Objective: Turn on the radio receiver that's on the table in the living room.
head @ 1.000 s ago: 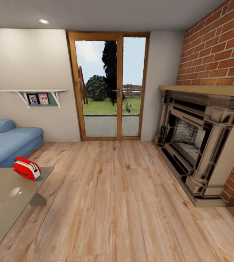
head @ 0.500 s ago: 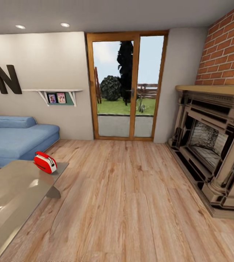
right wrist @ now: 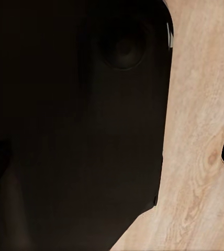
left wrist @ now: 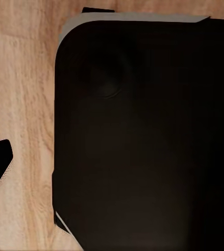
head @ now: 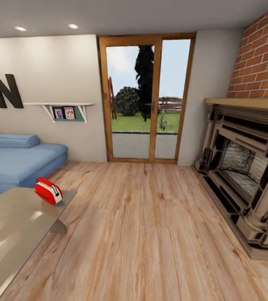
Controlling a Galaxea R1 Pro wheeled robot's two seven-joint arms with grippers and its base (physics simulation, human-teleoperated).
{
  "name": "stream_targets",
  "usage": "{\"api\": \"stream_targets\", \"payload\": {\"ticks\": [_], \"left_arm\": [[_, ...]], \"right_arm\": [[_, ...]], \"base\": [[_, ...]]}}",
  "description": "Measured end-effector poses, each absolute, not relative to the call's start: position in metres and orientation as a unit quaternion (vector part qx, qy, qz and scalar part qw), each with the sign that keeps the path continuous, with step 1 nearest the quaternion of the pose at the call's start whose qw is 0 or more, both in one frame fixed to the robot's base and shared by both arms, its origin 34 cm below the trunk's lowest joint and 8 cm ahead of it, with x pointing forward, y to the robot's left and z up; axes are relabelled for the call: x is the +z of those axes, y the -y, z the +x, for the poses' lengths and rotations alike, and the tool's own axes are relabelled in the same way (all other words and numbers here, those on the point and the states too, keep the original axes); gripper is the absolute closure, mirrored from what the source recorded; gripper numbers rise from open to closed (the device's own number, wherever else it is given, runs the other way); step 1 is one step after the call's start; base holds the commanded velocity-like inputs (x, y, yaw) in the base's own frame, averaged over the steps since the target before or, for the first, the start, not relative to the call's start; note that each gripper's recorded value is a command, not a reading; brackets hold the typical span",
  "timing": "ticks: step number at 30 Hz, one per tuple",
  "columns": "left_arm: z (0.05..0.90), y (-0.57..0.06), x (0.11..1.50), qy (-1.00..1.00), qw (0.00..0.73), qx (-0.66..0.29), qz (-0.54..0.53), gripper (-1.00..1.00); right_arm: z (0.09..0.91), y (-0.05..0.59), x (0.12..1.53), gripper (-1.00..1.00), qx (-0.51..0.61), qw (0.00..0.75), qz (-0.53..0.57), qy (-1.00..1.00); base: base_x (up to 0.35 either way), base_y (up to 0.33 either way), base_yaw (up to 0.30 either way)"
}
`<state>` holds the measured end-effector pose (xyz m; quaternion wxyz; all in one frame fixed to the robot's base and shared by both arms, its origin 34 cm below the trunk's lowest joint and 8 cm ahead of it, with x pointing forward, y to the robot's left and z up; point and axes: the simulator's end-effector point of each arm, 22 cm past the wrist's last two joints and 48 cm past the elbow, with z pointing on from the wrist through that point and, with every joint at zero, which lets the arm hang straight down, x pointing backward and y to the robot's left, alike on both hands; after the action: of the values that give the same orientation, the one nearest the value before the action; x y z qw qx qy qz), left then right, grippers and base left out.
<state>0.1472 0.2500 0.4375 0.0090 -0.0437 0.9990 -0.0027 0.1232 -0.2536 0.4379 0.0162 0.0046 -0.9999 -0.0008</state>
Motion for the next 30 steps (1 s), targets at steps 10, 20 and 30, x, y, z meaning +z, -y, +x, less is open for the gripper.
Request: {"api": "stream_targets", "payload": {"ticks": [10, 20, 30], "left_arm": [[0.1472, -0.2498, 0.4375, -0.999, 0.009, -0.003, -0.044, -1.00], [0.1472, -0.2503, 0.4375, -0.999, 0.009, -0.002, -0.044, -1.00], [0.1472, -0.2503, 0.4375, -0.999, 0.009, -0.002, -0.044, -1.00]], "right_arm": [[0.1232, 0.2541, 0.4379, -1.00, 0.000, 0.016, 0.004, 1.000], [0.1232, 0.2546, 0.4379, -1.00, 0.000, 0.016, 0.004, 1.000], [0.1232, 0.2536, 0.4379, -1.00, -0.001, 0.016, 0.002, 1.000]], "base": [[0.321, 0.000, 0.000], [0.322, 0.000, 0.000], [0.322, 0.000, 0.000]]}}
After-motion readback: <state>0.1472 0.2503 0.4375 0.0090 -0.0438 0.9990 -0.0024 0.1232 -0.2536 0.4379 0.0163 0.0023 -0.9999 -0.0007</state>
